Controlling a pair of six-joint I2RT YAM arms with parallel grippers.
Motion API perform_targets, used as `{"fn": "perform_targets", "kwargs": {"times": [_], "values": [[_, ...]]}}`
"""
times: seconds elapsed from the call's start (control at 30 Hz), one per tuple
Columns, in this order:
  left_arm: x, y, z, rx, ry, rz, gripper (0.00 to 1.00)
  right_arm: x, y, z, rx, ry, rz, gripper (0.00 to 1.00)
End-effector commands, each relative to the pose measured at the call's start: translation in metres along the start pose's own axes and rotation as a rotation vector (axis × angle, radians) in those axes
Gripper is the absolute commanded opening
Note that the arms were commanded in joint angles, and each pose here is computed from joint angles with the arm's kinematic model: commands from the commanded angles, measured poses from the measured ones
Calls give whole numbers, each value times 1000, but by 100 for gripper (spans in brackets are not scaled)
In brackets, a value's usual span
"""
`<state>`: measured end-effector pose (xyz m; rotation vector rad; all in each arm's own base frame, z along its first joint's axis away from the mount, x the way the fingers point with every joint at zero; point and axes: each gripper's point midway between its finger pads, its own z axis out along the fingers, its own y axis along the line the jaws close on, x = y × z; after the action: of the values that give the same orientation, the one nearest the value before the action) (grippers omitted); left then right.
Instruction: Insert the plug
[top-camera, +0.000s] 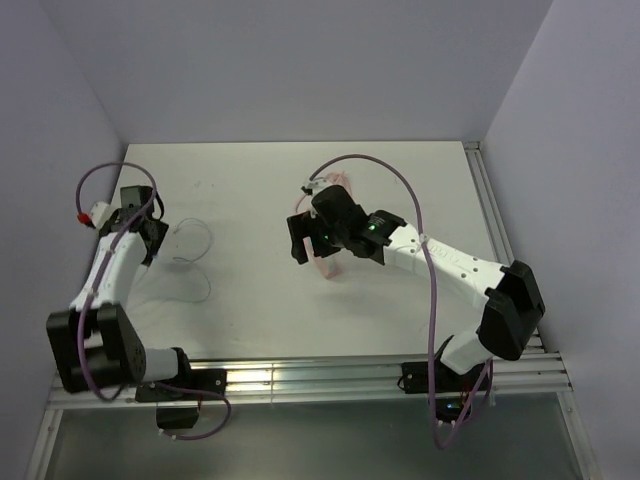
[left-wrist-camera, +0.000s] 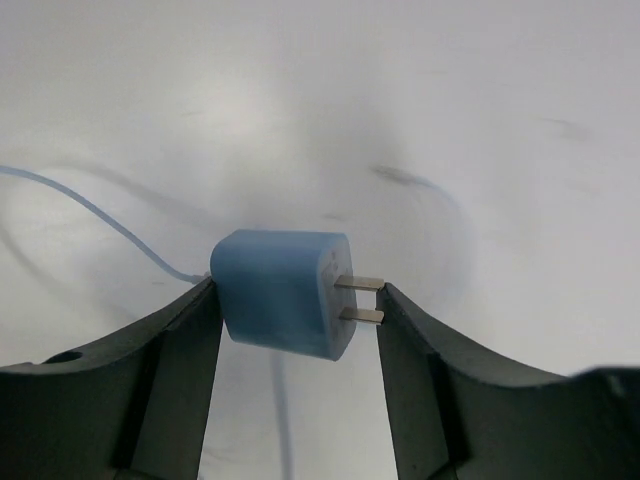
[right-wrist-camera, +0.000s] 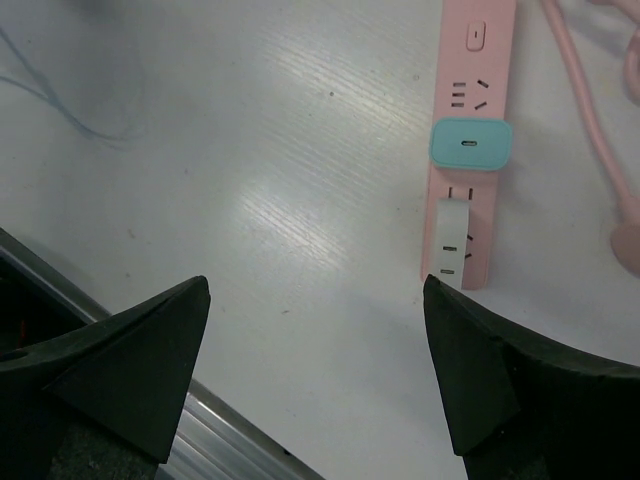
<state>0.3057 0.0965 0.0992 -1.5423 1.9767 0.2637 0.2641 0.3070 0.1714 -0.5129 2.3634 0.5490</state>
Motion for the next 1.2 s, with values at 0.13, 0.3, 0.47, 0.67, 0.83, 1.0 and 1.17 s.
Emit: {"fn": "perform_targets", "kwargs": {"times": [0.13, 0.3, 0.47, 0.67, 0.83, 1.0, 1.17], "values": [[-37, -115, -207, 1001, -128, 117, 0, -37, 22, -28, -100, -148, 29, 94], [11, -135, -282, 1338, 74, 280, 0, -65, 45, -61, -228, -262, 53, 94], [59, -132, -320, 1541, 284, 352, 0, -83, 77, -95, -431, -368, -12, 90], [91, -113, -361, 1697, 545, 263, 0, -85, 90, -100, -557, -529, -131, 88], [105, -105, -348, 1471, 712, 99, 0, -89, 96, -93, -609, -607, -128, 86], [123, -91, -309, 1157, 839, -40, 0, -99, 98, -96, -604, -686, -143, 84], [132, -81, -291, 964, 894, -110, 0, -107, 107, -92, -600, -703, -207, 81]]}}
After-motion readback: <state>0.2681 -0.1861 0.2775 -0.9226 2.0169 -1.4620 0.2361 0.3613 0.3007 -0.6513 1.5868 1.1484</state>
